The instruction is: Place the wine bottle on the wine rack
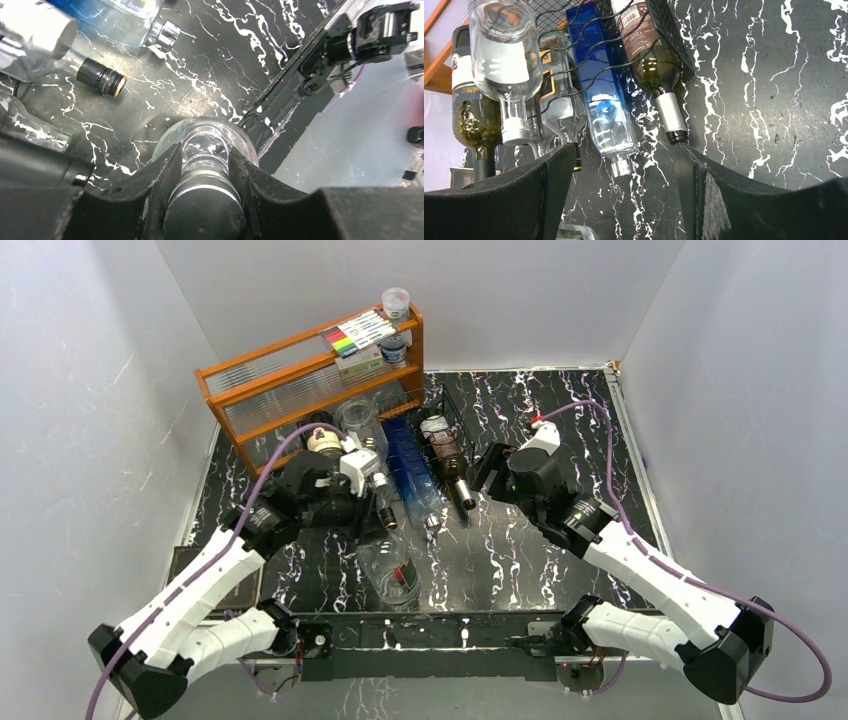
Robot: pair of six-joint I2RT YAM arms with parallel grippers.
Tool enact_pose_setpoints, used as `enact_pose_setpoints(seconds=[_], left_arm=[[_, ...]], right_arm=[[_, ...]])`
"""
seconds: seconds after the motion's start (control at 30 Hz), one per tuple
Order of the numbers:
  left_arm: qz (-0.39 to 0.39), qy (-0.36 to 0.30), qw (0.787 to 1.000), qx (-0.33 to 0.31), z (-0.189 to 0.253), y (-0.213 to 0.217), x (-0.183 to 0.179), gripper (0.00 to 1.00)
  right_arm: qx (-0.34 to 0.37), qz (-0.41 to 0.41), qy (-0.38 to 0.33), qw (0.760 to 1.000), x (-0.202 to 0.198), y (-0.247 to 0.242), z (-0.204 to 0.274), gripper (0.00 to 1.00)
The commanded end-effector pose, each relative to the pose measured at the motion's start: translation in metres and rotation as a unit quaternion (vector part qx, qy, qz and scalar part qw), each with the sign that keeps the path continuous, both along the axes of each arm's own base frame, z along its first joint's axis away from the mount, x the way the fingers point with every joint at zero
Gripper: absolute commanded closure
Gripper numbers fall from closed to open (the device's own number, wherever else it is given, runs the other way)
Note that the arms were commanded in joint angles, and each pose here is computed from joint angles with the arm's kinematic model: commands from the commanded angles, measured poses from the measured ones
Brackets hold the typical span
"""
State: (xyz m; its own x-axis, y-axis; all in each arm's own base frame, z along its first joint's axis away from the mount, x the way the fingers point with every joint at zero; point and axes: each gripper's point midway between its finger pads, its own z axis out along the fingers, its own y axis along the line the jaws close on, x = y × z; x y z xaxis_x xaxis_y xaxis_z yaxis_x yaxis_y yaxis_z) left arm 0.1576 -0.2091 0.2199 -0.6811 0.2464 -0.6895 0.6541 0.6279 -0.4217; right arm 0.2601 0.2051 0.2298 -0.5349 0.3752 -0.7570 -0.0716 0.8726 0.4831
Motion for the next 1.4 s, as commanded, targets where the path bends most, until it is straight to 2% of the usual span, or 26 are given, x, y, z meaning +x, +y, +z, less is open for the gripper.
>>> enact_pose_setpoints(seconds=[0.0,0.1,0.13,0.23,0.5,0.6,0.63,0.67,0.77,0.93,1.1,1.23,1.37], left_arm=[[0.000,-0.069,0.997,-0.047,0.037,-0.041,0.014,1.00],[0.003,-0.100,0.995,-0.016,0.034,-0.061,0.016,1.00],[0.012,-0.138,0.990,0.018,0.032,-0.076,0.022,1.00],[0.026,-0.184,0.981,0.054,0.032,-0.085,0.028,1.00],[0.036,-0.207,0.976,0.057,0.021,-0.107,0.033,0.98],[0.024,-0.198,0.978,0.055,0.009,-0.114,0.029,0.84],[0.018,-0.194,0.979,0.054,0.005,-0.116,0.027,0.76],[0.011,-0.187,0.981,0.053,0.001,-0.118,0.024,0.65],[0.007,-0.186,0.982,0.042,0.002,-0.117,0.021,0.43],[0.008,-0.211,0.977,0.015,0.019,-0.112,0.020,0.21],[0.031,-0.252,0.967,-0.010,0.054,-0.105,0.028,0.11],[0.107,-0.273,0.956,-0.003,0.087,-0.085,0.055,0.09],[0.195,-0.216,0.957,-0.013,0.103,-0.050,0.105,0.08]], right_arm=[[0.016,-0.008,-0.009,1.000,-0.002,-0.005,0.008,0.19],[0.013,-0.009,-0.005,1.000,-0.005,-0.009,0.006,0.18],[0.010,-0.008,-0.002,1.000,-0.010,-0.014,0.003,0.19],[0.007,-0.007,-0.002,1.000,-0.017,-0.020,0.004,0.18],[0.004,0.011,0.006,1.000,-0.034,-0.029,0.002,0.18],[0.007,0.022,0.013,1.000,-0.040,-0.029,0.001,0.18],[0.008,0.025,0.014,1.000,-0.042,-0.028,0.003,0.18],[0.008,0.030,0.017,0.999,-0.044,-0.029,0.003,0.18],[-0.003,0.053,0.030,0.998,-0.053,-0.028,0.005,0.18],[-0.023,0.112,0.065,0.991,-0.069,-0.018,0.003,0.18],[-0.042,0.205,0.079,0.975,-0.083,0.001,0.012,0.19],[-0.046,0.290,0.079,0.953,-0.092,0.024,0.026,0.19],[-0.029,0.399,0.051,0.915,-0.108,0.053,0.048,0.18]])
